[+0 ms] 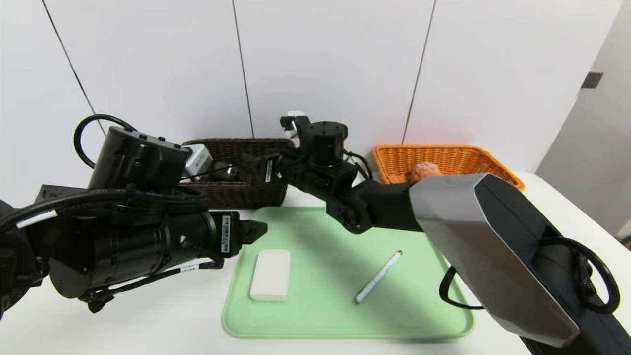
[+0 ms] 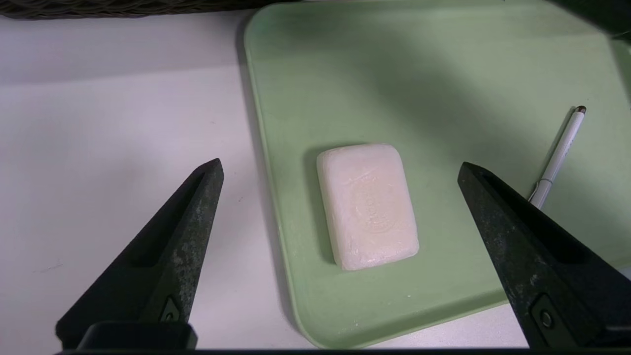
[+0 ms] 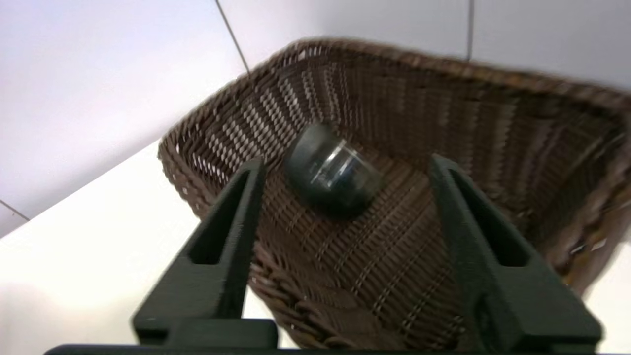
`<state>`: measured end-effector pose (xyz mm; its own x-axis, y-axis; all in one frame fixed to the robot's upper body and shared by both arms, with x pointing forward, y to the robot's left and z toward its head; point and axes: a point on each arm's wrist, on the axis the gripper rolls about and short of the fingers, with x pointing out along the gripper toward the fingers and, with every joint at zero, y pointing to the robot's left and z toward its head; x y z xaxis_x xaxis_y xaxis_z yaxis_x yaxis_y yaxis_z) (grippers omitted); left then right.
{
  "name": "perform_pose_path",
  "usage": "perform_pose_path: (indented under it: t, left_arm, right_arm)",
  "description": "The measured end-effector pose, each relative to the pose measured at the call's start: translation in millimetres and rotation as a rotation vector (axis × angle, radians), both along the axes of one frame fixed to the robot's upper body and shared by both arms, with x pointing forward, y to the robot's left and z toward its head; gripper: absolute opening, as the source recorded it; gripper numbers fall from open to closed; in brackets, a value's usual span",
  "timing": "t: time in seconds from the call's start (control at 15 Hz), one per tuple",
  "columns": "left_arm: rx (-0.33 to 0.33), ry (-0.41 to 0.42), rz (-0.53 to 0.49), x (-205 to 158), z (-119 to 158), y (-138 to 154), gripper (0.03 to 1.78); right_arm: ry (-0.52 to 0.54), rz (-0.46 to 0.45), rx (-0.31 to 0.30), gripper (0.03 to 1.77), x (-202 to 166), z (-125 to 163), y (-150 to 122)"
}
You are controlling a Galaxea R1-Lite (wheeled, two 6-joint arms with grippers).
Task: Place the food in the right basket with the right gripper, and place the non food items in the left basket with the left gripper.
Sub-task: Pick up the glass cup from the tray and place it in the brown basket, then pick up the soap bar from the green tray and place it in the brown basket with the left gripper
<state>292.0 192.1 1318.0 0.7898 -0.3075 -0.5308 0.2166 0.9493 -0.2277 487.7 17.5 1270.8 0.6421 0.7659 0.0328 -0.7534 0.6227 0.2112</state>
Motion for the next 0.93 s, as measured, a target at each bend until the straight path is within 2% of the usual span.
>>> perform_pose_path:
  t: [0.27, 0.4, 0.6, 0.73, 0.93]
  left_arm:
    - [0.003, -0.003, 0.000, -1, 0, 1, 1.69]
    - [0.013, -0.013, -0.004, -2, 2, 2, 1.69]
    - [0.030, -0.042, 0.003, -4, 6, 4, 1.69]
    - [0.042, -0.064, -0.011, -7, 10, 6, 1.69]
    - [0.027, -0.091, -0.033, -16, 20, 10, 1.69]
  right_arm:
    - [-0.051, 0.000, 0.037, 1.40, -19, 58, -15]
    - [-0.030, -0.009, 0.012, 1.47, -33, 91, -30]
    - [0.055, -0.041, -0.108, 1.55, -63, 129, -59]
    - [0.106, -0.088, -0.214, 1.58, -81, 142, -79]
    - [0.164, -0.148, -0.322, 1.62, -108, 162, -110]
